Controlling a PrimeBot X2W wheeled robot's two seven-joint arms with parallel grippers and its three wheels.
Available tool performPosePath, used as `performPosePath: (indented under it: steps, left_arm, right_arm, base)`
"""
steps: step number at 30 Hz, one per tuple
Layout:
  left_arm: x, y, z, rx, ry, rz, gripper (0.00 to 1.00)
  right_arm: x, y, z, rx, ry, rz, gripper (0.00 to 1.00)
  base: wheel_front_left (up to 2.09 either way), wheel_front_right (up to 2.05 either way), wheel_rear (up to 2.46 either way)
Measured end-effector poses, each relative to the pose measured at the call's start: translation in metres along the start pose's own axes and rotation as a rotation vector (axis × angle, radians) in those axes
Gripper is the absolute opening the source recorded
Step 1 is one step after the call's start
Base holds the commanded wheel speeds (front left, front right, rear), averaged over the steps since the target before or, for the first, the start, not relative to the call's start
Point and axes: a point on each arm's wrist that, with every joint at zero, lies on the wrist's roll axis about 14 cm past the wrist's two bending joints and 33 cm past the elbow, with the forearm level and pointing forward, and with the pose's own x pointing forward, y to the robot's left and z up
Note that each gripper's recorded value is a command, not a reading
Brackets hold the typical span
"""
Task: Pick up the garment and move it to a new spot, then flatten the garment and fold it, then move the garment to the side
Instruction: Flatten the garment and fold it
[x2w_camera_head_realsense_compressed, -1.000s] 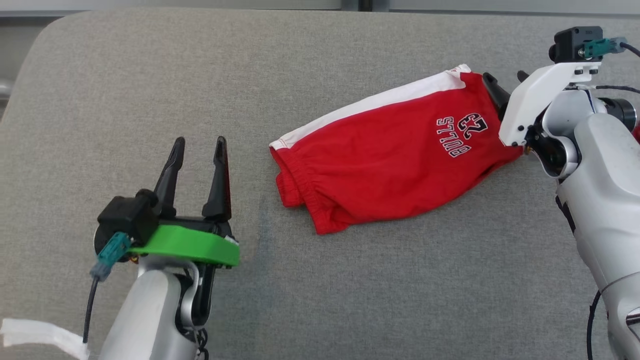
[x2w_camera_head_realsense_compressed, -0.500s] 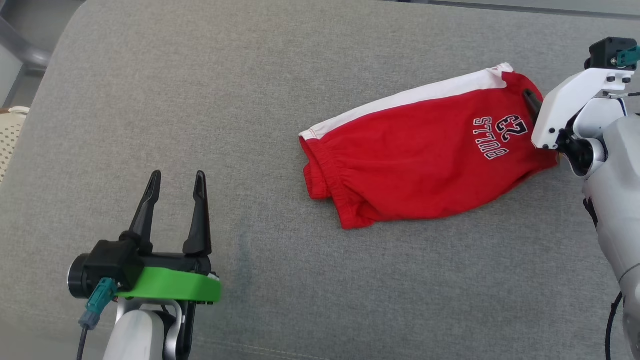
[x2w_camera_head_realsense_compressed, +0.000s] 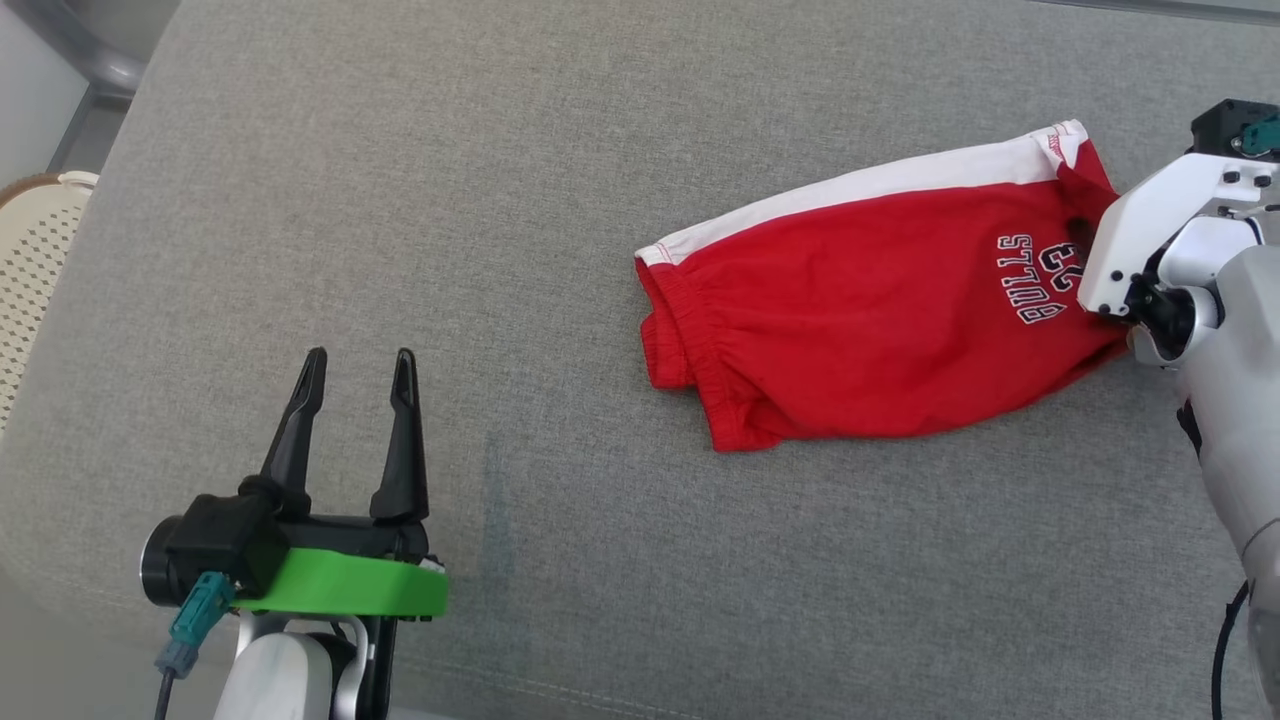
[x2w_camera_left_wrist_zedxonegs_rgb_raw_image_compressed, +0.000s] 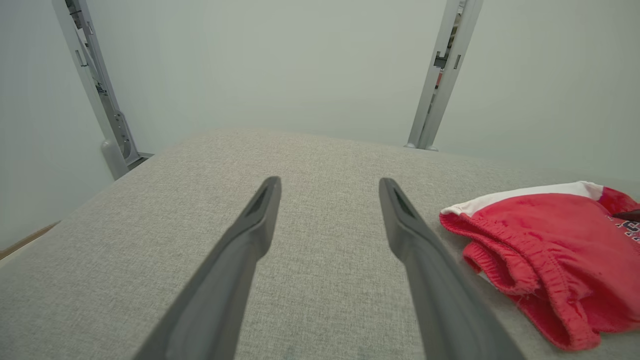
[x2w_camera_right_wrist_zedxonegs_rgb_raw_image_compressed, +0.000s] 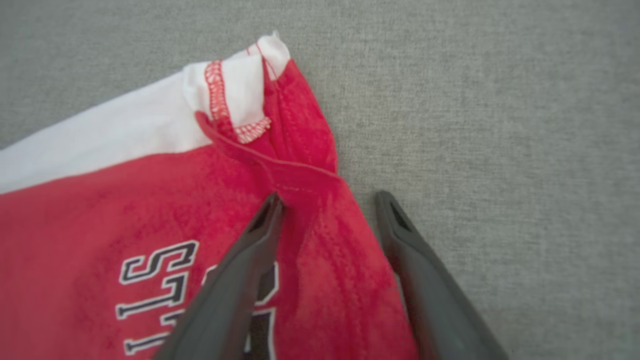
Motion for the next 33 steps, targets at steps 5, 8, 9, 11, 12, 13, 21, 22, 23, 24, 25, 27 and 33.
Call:
performPosePath:
  steps: [5, 8, 9, 11, 12, 13, 21, 22, 23, 24, 25, 27, 33]
  left_arm:
    - [0.000, -0.003, 0.001, -0.005, -0.004, -0.007, 1.00]
    - [0.000, -0.007, 0.003, -0.011, -0.010, -0.017, 1.00]
    - [0.000, -0.008, 0.003, -0.013, -0.013, -0.021, 1.00]
    - [0.001, -0.012, 0.004, -0.016, -0.015, -0.034, 1.00]
    - [0.001, -0.014, 0.003, -0.017, -0.015, -0.040, 1.00]
    - [0.002, -0.016, 0.003, -0.019, -0.015, -0.045, 1.00]
    - [0.007, -0.042, 0.006, -0.041, -0.029, -0.126, 1.00]
    - [0.007, -0.044, 0.007, -0.042, -0.031, -0.132, 1.00]
    - [0.007, -0.047, 0.007, -0.044, -0.034, -0.141, 1.00]
    - [0.007, -0.049, 0.008, -0.045, -0.035, -0.147, 1.00]
    - [0.007, -0.051, 0.009, -0.047, -0.038, -0.153, 1.00]
    - [0.007, -0.055, 0.011, -0.050, -0.043, -0.165, 1.00]
    - [0.006, -0.068, 0.017, -0.064, -0.059, -0.202, 1.00]
  right_arm:
    - [-0.003, 0.014, -0.003, -0.007, -0.005, 0.027, 0.00]
    - [-0.011, 0.006, -0.005, 0.012, -0.028, 0.016, 0.00]
    - [-0.013, 0.004, -0.006, 0.021, -0.034, 0.012, 0.00]
    - [-0.020, -0.005, -0.005, 0.036, -0.071, -0.004, 0.00]
    - [-0.023, -0.010, -0.005, 0.054, -0.084, -0.011, 0.00]
    - [-0.026, -0.016, -0.005, 0.066, -0.100, -0.020, 0.00]
    - [-0.073, -0.092, 0.009, 0.128, -0.241, -0.173, 0.00]
    - [-0.079, -0.099, 0.010, 0.129, -0.253, -0.190, 0.00]
    - [-0.085, -0.107, 0.011, 0.128, -0.265, -0.209, 0.00]
    - [-0.092, -0.115, 0.013, 0.116, -0.273, -0.231, 0.00]
    - [-0.099, -0.122, 0.015, 0.098, -0.279, -0.254, 0.00]
    - [-0.109, -0.129, 0.019, 0.104, -0.302, -0.273, 0.00]
    - [-0.118, -0.101, 0.043, 0.069, -0.361, -0.226, 0.00]
  base:
    - [0.00, 0.00, 0.00]
    - [0.00, 0.00, 0.00]
    - [0.00, 0.00, 0.00]
    - [0.00, 0.00, 0.00]
    - [0.00, 0.00, 0.00]
    - [0.00, 0.00, 0.00]
    - [0.00, 0.00, 0.00]
    - [0.00, 0.00, 0.00]
    - [0.00, 0.00, 0.00]
    - [0.00, 0.00, 0.00]
    - [0.00, 0.00, 0.00]
    - [0.00, 0.00, 0.00]
    - [0.00, 0.00, 0.00]
